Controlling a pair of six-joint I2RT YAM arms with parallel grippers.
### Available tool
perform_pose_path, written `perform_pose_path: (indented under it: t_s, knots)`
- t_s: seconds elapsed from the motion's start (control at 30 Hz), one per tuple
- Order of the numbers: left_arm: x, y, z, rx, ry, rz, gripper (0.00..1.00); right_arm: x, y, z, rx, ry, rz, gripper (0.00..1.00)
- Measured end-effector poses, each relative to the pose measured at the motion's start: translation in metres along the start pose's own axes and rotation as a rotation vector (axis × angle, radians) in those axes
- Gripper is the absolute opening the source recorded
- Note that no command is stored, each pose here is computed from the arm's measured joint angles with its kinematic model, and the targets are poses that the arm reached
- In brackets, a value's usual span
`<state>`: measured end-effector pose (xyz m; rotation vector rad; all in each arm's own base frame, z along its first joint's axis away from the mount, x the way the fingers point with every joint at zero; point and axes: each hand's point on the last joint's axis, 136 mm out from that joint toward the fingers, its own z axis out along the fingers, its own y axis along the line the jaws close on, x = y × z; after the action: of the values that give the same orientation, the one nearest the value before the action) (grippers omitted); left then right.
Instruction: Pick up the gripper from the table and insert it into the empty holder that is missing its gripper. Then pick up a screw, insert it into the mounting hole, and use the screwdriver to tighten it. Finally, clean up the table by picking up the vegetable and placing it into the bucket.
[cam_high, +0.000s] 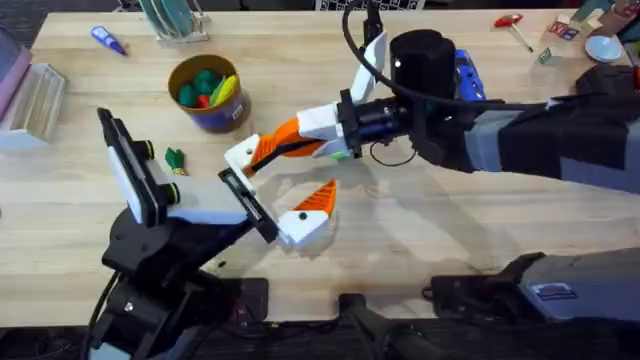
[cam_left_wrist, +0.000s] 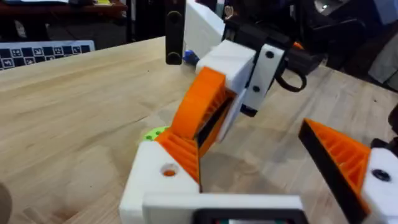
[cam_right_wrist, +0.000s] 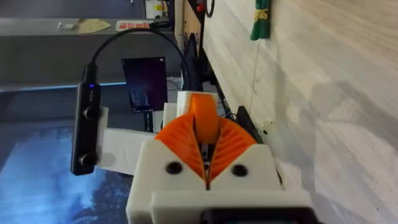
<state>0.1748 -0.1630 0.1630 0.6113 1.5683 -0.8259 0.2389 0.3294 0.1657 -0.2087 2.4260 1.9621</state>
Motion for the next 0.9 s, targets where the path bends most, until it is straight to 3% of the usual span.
perform_pose_path:
  t_s: [0.57,0.9]
  knots:
    - [-0.0004,0.0027,-0.0001,-0.015,-0.002,-0.003,0.987,-0.0016,0.0008,0.0023,0.011,-0.02,-0.034,0.008]
    - [-0.0005,0.0026,-0.0001,-0.014,-0.002,-0.002,0.986,-0.0006,0.001,0.0019,0.009,-0.014,-0.084,0.116]
